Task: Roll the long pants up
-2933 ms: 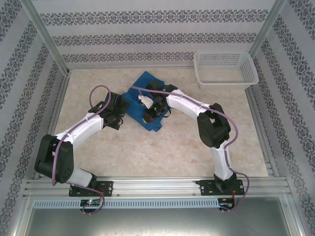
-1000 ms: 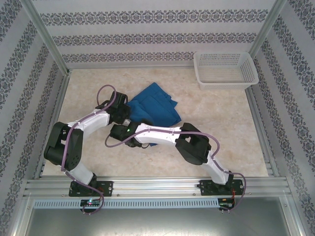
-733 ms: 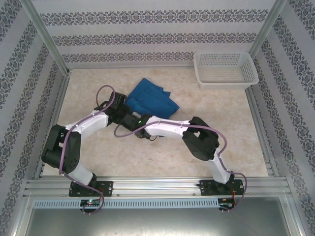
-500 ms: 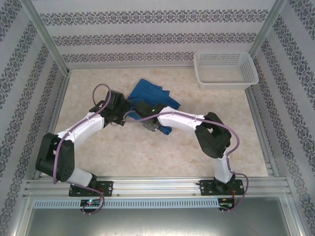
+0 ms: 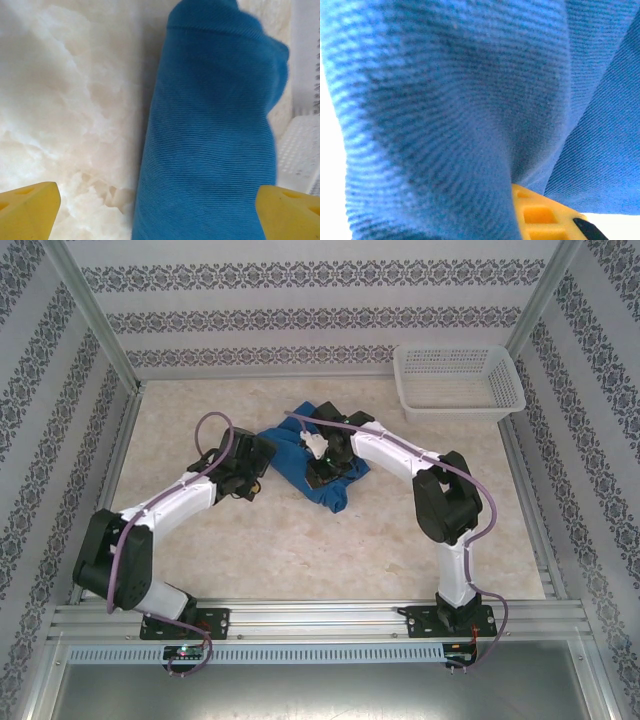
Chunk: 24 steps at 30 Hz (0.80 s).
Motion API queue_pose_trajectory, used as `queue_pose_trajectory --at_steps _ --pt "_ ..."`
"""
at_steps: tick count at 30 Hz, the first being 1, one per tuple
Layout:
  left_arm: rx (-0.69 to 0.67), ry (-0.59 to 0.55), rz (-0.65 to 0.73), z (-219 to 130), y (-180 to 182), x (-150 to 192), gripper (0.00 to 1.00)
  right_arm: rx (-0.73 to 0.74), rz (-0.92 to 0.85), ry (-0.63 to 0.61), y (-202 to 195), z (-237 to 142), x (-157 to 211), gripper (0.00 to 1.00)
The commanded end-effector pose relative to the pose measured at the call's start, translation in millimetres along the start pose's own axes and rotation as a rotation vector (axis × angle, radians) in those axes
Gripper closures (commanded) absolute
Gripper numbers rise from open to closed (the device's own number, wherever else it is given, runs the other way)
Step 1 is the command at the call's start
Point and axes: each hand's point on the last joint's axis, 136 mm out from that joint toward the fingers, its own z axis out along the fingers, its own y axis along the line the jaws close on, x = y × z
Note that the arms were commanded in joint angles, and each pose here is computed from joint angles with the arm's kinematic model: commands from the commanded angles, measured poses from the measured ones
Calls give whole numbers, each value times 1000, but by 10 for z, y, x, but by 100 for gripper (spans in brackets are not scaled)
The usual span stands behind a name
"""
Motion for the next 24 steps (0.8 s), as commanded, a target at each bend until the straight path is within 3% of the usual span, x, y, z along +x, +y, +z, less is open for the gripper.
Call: queue_pose_trajectory --at_steps 1,7,20,21,24 --pt "34 -37 141 103 -235 -60 0 -202 58 76 361 -62 99 100" --pt "69 -19 216 285 -478 -52 0 -281 85 84 495 -90 113 100" --pt "110 55 155 673 -506 101 0 -333 86 216 505 -86 385 100" --pt "122 66 154 702 -518 120 7 -320 86 226 470 -72 417 100" --pt "141 99 153 769 -539 185 100 -269 86 245 358 -23 498 100"
